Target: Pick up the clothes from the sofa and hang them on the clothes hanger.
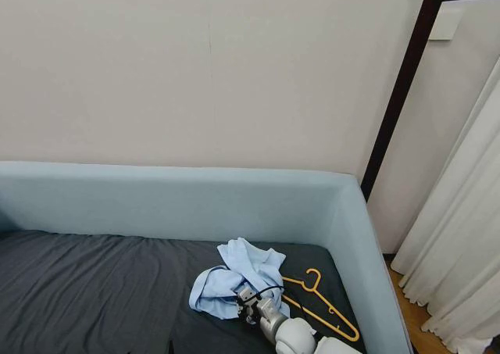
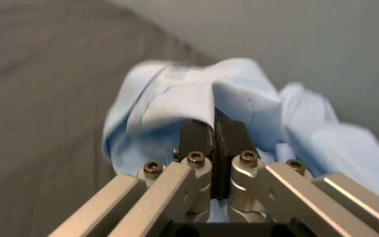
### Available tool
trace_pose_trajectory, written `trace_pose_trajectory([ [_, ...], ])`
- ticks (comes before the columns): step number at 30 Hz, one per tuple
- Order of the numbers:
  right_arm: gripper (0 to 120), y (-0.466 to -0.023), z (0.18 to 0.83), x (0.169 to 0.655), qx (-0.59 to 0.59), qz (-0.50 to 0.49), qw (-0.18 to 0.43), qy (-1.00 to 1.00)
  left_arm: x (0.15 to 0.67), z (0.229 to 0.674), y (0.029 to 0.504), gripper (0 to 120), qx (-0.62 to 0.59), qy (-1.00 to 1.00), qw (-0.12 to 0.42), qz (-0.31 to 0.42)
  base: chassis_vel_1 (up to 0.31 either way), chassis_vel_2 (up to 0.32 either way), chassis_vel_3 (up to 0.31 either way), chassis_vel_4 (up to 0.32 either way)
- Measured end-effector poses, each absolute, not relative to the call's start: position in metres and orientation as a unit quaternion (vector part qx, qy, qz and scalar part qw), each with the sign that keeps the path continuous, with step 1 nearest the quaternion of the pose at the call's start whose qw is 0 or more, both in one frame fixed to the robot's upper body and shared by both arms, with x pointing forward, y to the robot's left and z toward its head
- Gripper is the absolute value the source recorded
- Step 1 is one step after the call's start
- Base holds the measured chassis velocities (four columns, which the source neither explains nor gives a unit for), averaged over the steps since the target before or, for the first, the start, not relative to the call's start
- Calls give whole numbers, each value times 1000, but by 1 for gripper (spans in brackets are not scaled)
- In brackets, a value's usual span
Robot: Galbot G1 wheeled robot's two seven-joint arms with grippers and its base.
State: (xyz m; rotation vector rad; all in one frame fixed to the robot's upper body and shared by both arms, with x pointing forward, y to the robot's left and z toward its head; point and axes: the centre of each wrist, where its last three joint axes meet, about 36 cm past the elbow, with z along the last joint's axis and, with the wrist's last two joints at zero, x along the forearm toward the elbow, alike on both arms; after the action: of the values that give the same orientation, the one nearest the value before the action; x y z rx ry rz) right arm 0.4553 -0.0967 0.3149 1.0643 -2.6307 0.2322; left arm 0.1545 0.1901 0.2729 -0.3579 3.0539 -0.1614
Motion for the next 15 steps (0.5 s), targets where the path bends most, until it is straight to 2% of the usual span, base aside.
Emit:
trace_pose_trajectory([
  [8, 0, -120, 409, 471, 406, 37, 57, -911, 157, 273, 191, 97, -116, 991, 33, -55, 0, 0, 0, 0],
  [15, 0, -130, 486, 481, 421, 13, 12, -907, 160, 276, 192, 97, -118, 991, 38, -58, 0, 0, 0, 0],
])
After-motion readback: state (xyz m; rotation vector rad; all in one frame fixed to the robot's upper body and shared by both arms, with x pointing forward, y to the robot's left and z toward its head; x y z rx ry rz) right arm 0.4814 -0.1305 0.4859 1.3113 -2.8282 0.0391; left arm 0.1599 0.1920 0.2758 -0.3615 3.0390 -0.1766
